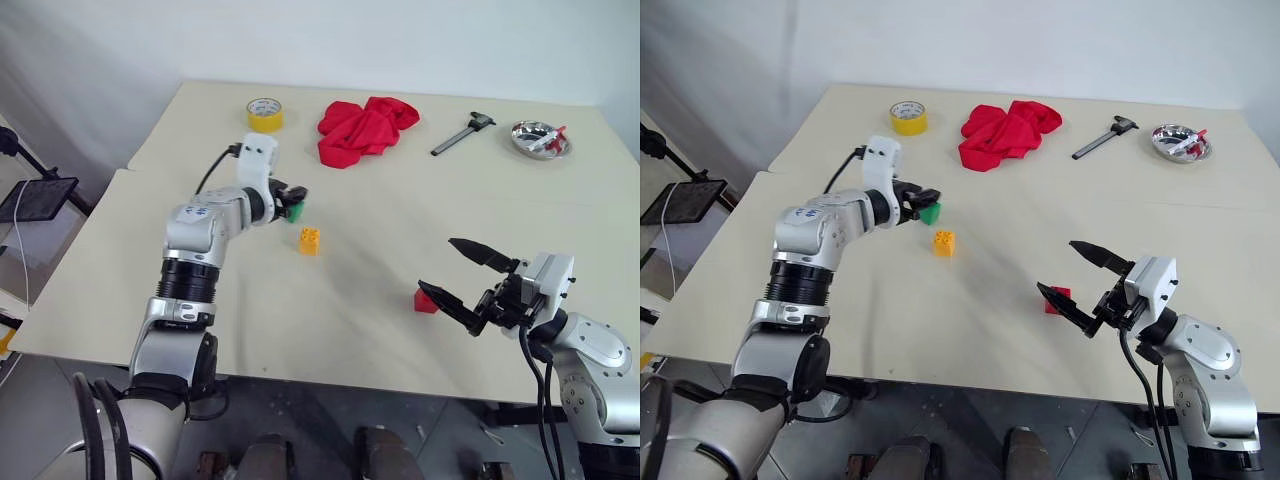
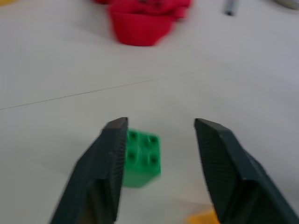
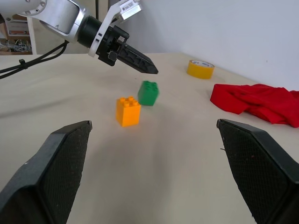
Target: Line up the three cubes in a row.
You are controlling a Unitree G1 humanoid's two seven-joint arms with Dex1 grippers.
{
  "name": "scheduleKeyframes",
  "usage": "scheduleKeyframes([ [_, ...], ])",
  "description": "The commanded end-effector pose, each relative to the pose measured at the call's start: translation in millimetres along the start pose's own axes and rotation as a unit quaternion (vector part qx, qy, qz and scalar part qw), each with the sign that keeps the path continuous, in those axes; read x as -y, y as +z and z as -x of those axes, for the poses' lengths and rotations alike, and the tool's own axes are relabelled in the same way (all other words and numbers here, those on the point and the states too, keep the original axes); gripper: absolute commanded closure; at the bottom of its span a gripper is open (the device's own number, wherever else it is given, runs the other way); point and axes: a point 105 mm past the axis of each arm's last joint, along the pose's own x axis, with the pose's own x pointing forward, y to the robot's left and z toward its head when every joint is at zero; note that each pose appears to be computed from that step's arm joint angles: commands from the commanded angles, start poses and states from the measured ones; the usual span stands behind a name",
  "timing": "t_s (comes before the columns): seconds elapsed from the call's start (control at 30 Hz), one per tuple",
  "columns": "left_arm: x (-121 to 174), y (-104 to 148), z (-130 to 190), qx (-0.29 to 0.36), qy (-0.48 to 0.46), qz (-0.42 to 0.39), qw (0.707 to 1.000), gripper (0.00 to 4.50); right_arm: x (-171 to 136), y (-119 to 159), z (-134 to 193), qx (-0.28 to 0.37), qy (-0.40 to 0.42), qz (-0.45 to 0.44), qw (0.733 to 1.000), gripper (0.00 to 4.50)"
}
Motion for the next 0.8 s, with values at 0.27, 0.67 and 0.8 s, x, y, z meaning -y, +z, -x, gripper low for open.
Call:
scheduleKeyframes([
  [0.27, -6.5, 8.8, 14.9, 0.033, 0.016, -0.041, 0.998, 0.02, 1.0, 10.9, 5.8, 0.009, -0.006, 0.018, 1.000, 0.00],
  [0.67, -14.8, 26.7, 12.8, 0.046, -0.029, -0.073, 0.996, 0.02, 2.0, 11.1, 4.5, 0.005, -0.001, 0.018, 1.000, 0.00],
  [0.8, -33.1, 8.1, 20.7, -0.033, -0.093, -0.056, 0.994, 0.02, 4.8, 12.8, 2.0, 0.006, 0.001, 0.023, 1.000, 0.00],
])
